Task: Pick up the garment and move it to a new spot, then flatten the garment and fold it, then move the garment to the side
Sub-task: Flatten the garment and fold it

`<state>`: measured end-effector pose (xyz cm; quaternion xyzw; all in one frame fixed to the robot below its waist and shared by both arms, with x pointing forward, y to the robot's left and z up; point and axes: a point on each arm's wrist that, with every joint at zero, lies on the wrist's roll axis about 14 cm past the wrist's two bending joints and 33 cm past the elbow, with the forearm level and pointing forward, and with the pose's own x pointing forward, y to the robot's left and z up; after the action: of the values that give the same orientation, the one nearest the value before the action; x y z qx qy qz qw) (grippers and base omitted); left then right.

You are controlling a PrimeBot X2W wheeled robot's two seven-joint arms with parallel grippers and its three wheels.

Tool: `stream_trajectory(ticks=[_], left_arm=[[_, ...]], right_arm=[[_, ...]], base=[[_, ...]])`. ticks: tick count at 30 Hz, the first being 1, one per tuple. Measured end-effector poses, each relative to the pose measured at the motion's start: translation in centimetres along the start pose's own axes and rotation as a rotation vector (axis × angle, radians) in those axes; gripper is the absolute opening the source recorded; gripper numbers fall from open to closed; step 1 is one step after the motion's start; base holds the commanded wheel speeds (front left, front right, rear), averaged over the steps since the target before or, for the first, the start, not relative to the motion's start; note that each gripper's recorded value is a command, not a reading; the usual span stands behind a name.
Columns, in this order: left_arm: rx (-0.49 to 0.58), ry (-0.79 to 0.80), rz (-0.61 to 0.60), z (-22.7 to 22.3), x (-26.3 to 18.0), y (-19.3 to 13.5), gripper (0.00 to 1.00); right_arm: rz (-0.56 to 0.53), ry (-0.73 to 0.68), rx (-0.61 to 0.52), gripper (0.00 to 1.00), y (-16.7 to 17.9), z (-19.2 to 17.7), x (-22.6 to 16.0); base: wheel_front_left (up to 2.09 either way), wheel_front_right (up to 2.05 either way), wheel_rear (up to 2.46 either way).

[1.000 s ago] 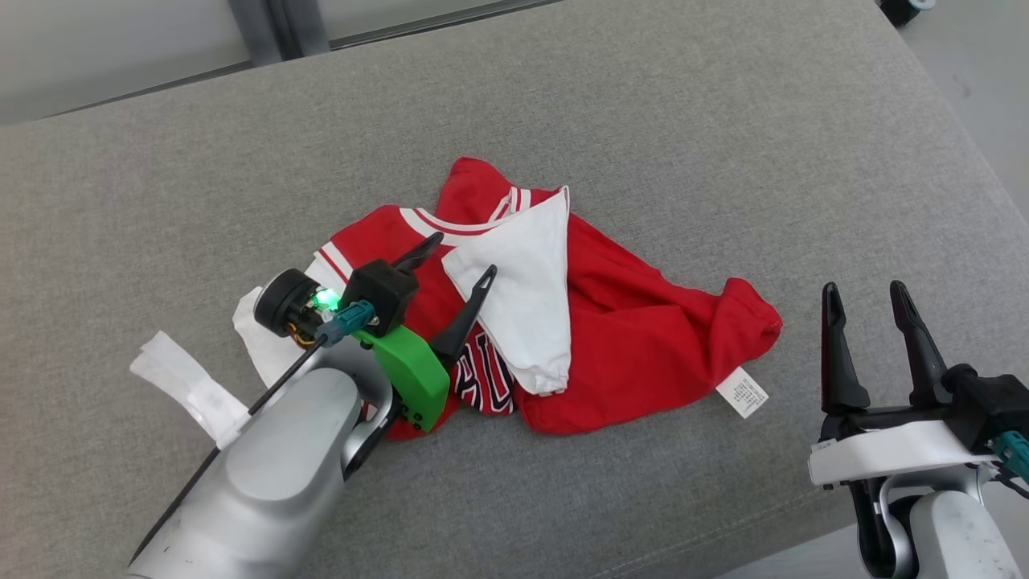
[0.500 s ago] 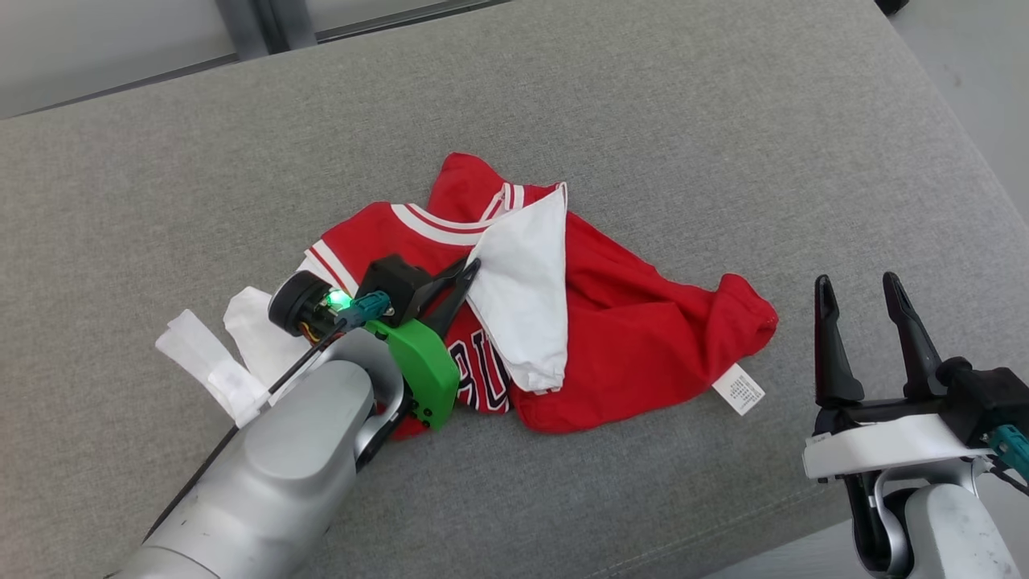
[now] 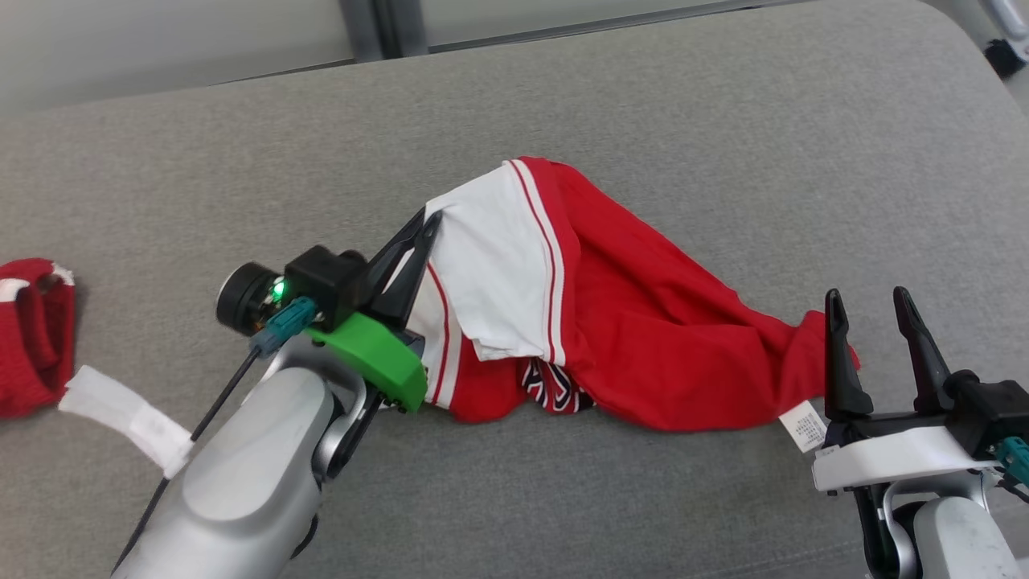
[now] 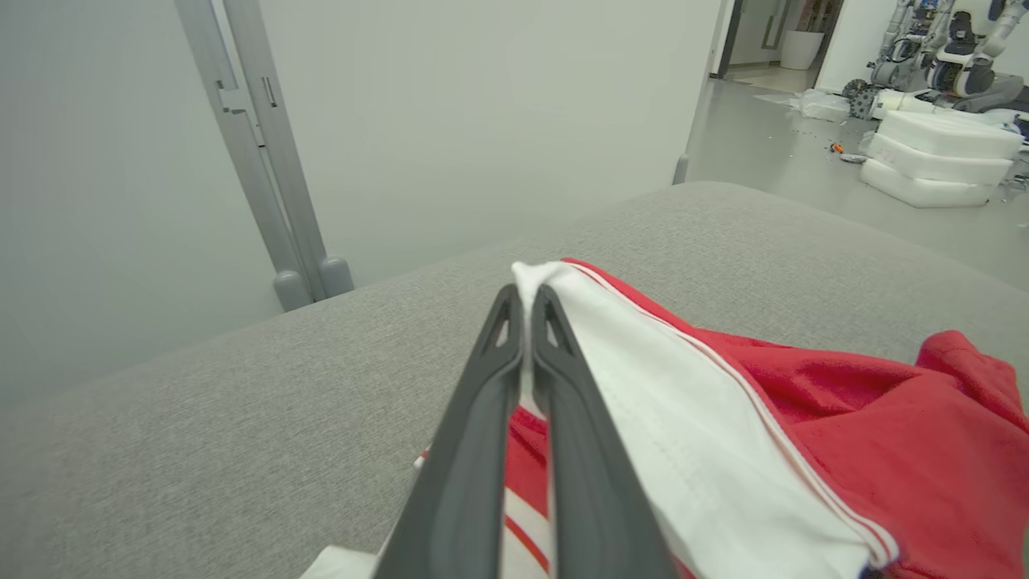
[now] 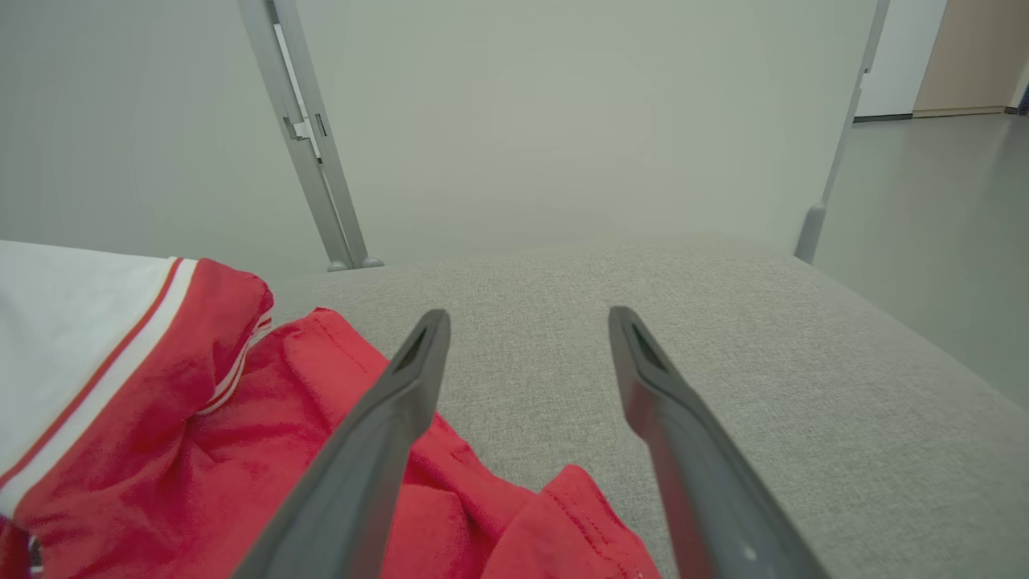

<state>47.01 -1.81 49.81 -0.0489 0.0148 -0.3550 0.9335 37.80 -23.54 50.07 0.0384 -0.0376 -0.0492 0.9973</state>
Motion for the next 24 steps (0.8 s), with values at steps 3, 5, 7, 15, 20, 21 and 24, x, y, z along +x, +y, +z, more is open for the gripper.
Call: stream_trajectory(ticks=[3, 5, 7, 15, 20, 21, 24], left_arm=[[0.003, -0.014, 0.125, 0.3, -3.4, 2.9, 0.00], [0.001, -0.014, 0.197, 0.2, -5.9, 4.3, 0.00], [-0.007, 0.002, 0.273, -0.5, -8.7, 5.5, 0.00], [-0.136, 0.095, 0.492, -4.7, -18.0, 5.1, 0.00], [-0.224, 0.172, 0.555, -7.9, -21.2, 3.4, 0.00], [-0.233, 0.189, 0.557, -8.5, -21.5, 3.1, 0.00], [-0.262, 0.235, 0.555, -10.1, -22.1, 2.2, 0.00]], right_arm=[[0.056, 0.003, 0.014, 1.00, 1.9, -0.3, 0.6], [0.090, 0.004, 0.021, 1.00, 2.9, -0.4, 0.9], [0.123, 0.003, 0.028, 1.00, 4.1, -0.5, 1.3], [0.210, 0.006, 0.045, 1.00, 7.0, -0.7, 2.0], [0.238, 0.011, 0.048, 1.00, 7.8, -0.8, 2.1], [0.237, 0.011, 0.048, 1.00, 7.8, -0.8, 2.1], [0.230, 0.018, 0.045, 1.00, 7.5, -1.0, 2.0]], base=[[0.00, 0.00, 0.00], [0.00, 0.00, 0.00], [0.00, 0.00, 0.00], [0.00, 0.00, 0.00], [0.00, 0.00, 0.00], [0.00, 0.00, 0.00], [0.00, 0.00, 0.00]])
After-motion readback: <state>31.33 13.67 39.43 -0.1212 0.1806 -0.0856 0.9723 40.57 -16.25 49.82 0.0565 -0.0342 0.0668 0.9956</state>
